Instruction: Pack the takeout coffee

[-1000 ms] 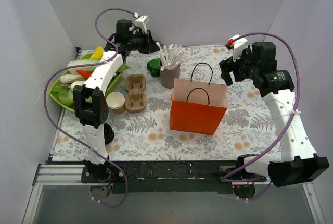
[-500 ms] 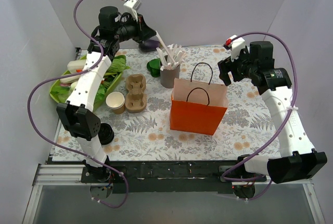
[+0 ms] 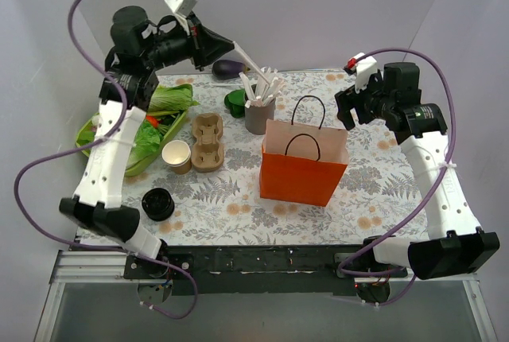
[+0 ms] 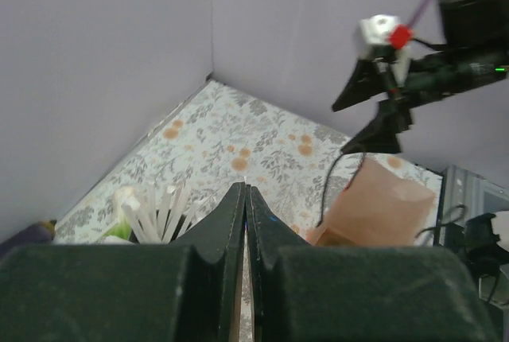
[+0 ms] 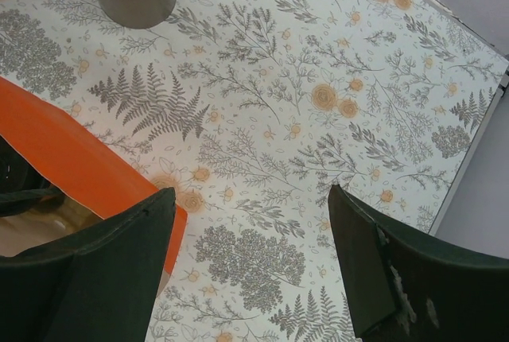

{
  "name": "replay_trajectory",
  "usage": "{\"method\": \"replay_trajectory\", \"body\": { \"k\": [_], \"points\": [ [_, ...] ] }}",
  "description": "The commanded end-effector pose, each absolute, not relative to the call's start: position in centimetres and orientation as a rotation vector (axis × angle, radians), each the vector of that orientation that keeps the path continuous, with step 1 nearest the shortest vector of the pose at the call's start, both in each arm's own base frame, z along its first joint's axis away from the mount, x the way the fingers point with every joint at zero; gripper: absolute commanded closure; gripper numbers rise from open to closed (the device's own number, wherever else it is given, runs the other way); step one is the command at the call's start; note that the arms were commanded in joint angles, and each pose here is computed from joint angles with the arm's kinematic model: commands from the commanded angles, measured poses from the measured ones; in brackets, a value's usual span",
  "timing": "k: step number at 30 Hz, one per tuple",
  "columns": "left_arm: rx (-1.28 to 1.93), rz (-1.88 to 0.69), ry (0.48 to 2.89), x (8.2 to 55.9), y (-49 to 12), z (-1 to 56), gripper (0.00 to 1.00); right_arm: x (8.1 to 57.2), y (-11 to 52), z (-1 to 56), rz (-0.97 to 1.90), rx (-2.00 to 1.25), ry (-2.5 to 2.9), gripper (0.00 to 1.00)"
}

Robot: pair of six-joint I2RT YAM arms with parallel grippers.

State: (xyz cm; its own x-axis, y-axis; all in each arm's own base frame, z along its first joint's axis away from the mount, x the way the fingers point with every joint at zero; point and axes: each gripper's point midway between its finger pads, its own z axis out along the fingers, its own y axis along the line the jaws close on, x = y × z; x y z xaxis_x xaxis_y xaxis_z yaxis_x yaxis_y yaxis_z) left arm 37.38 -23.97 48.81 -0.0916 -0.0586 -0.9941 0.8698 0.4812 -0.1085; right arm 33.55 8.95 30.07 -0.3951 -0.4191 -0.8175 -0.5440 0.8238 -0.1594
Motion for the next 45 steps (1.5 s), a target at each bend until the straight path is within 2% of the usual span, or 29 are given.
{"method": "replay_trajectory", "body": {
  "k": [1,9,13,22,23,24,27,30,31,32,36,38,40,45],
  "points": [
    [0.889,-0.981,1.259,28.4,-23.3,54.5,1.00,34.5,8.3,32.0,0.131,-0.662,2.003,0.15],
    [1.027,-1.046,1.274,21.2,-24.3,53.2,1.00,35.0,7.2,31.6,0.101,-0.636,2.031,0.15],
    [1.058,-1.038,1.315,20.0,-25.1,50.5,1.00,35.1,7.2,31.9,0.112,-0.622,2.027,0.15],
    [1.086,-1.064,1.414,22.0,-28.1,46.2,1.00,34.0,7.2,32.2,0.120,-0.624,2.007,0.15],
    [1.087,-1.068,1.433,22.6,-28.6,45.6,0.89,33.6,7.2,32.4,0.120,-0.624,1.999,0.15],
    [1.099,-1.078,1.431,22.5,-28.9,45.4,0.83,33.4,7.2,32.3,0.120,-0.623,1.997,0.15],
    [1.120,-1.101,1.441,23.2,-30.0,44.7,0.80,32.9,7.1,32.1,0.121,-0.616,1.992,0.15],
    [1.132,-1.143,1.445,23.8,-31.3,44.5,0.71,32.4,7.0,32.0,0.124,-0.611,1.990,0.15],
    [1.132,-1.139,1.422,23.9,-31.5,45.3,0.55,32.4,6.9,32.0,0.123,-0.612,1.989,0.15],
    [1.122,-1.132,1.418,24.3,-31.6,45.7,0.44,32.2,7.0,32.1,0.129,-0.615,1.984,0.14],
    [1.033,-0.948,1.391,27.9,-31.3,47.7,0.13,31.4,7.8,32.5,0.177,-0.672,1.969,0.12],
    [0.924,-0.782,1.420,31.2,-30.2,48.3,0.06,30.7,8.6,32.8,0.229,-0.703,1.958,0.11],
    [0.845,-0.656,1.440,33.5,-29.1,48.5,0.03,30.4,8.9,33.3,0.248,-0.711,1.941,0.11],
    [0.796,-0.446,1.560,36.4,-26.9,44.7,0.03,30.5,9.1,33.9,0.253,-0.708,1.920,0.11]
  ]
}}
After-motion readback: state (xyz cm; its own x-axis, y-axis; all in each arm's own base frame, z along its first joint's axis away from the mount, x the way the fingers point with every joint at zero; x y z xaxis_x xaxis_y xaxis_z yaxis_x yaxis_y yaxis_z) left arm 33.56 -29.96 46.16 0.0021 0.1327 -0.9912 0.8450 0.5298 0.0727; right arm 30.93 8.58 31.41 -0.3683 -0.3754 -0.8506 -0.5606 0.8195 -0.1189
